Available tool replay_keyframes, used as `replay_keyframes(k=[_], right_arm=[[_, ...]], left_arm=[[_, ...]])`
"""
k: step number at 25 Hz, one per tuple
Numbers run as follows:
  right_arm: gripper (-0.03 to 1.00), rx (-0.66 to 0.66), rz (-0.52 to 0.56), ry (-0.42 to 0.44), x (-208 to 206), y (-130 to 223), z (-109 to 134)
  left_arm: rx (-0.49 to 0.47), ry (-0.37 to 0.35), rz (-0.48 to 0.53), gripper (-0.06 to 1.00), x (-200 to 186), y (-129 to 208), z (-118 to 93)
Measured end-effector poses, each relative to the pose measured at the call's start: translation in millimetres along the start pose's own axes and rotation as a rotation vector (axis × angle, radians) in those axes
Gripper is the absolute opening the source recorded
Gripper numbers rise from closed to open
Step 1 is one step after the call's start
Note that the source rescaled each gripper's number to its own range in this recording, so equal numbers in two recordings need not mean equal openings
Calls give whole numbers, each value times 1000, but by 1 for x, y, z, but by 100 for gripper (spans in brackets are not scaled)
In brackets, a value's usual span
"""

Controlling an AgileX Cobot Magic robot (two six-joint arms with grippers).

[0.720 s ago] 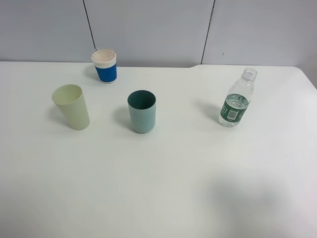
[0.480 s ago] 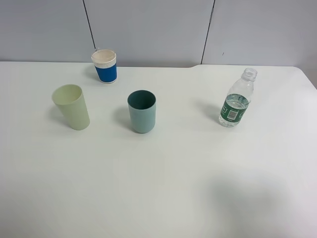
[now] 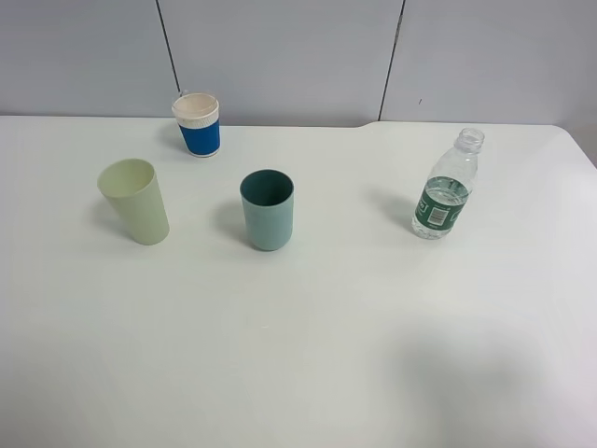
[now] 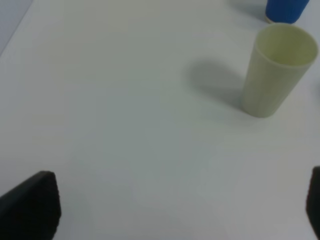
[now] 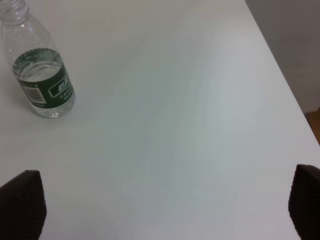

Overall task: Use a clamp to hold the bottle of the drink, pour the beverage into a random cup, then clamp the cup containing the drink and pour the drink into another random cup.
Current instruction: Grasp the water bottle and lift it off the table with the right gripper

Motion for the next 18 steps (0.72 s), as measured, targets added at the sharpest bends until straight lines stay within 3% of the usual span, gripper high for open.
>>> replay_keyframes(k=[18], right_arm=[[93, 0, 0, 0, 0, 0, 0]], left_arm=[[0, 0, 0, 100, 0, 0, 0]])
Point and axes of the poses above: a point on each arm's last joint axis where the gripper is mounted, x pointing out along that axis toward the gripper, z along the wrist's bending axis when the last joint is at zero, y = z × x, the point moved 8 cm from there along x, pointing out along that axis toward the gripper, and after that the axes turned 12 degrees about -x, right-handed, at the moved point
